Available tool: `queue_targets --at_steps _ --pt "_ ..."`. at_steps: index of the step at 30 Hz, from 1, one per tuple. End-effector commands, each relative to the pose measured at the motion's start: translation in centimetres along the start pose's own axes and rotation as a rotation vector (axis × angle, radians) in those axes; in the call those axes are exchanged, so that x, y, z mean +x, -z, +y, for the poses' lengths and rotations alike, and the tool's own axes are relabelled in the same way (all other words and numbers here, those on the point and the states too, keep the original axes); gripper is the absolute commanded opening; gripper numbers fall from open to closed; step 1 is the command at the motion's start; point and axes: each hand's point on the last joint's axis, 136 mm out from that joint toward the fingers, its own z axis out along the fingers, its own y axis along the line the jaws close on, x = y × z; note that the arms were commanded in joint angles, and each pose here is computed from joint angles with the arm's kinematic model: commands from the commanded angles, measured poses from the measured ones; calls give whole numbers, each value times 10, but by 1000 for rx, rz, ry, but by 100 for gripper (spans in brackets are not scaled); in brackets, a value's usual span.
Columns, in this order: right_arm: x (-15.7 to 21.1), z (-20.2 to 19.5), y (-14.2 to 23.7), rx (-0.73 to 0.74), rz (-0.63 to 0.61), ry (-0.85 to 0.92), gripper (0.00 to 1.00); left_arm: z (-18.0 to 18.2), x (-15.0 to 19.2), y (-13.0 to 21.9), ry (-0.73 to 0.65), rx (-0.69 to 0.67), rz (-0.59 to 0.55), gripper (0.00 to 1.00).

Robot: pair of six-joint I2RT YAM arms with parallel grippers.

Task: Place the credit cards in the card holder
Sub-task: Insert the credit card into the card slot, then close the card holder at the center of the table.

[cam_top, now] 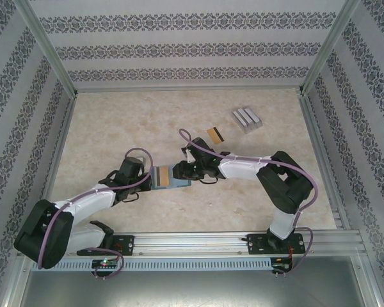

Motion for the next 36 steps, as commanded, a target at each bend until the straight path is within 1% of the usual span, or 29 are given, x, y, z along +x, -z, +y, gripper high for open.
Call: queue_targets --at_steps 1,3,5,6,8,10,11,14,18,21,23,25,26,27,29,32,34,36 --pt "-1 -31 21 138 -22 52 43 -4 3 -2 -47 3 30 11" --pt "-3 -40 25 186 -25 59 43 -2 4 -3 -44 -1 36 13" --pt "-6 -44 24 227 -16 78 44 -3 4 -3 -45 2 32 18" --pt "-8 -43 22 235 -14 84 45 -3 3 -3 -45 1 31 22" --pt "-9 -40 16 270 -10 112 47 -4 2 -2 -50 3 34 35" --pt "-12 -38 11 336 -8 153 57 -8 3 -2 -54 24 39 44" --pt "-14 -38 9 375 -7 168 60 -10 5 -2 -58 44 40 47" --pt "-15 -34 -6 377 12 176 63 -12 3 2 -60 57 24 52" --pt "-16 -49 -15 457 14 162 64 -16 5 3 -58 77 33 55" --pt "-15 -64 -10 541 -4 149 59 -20 10 1 -46 106 59 64" --pt "-9 -69 -4 550 -12 151 58 -32 13 0 -45 182 78 71" --pt "-6 -75 6 574 -26 152 57 -35 18 -3 -33 200 106 73" --pt "-6 -78 11 585 -31 149 56 -33 21 -5 -26 192 119 73" --pt "-6 -80 14 582 -33 142 52 -32 21 -6 -24 183 126 72" --pt "-6 -80 14 534 -26 115 45 -31 22 -10 -17 170 146 70" --pt "-4 -85 15 492 -27 79 31 -39 17 -12 -13 195 152 68" --pt "-4 -82 14 440 -38 67 26 -41 14 -13 -14 191 157 66" --pt "-3 -71 11 349 -49 61 21 -44 8 -14 -9 191 155 64"
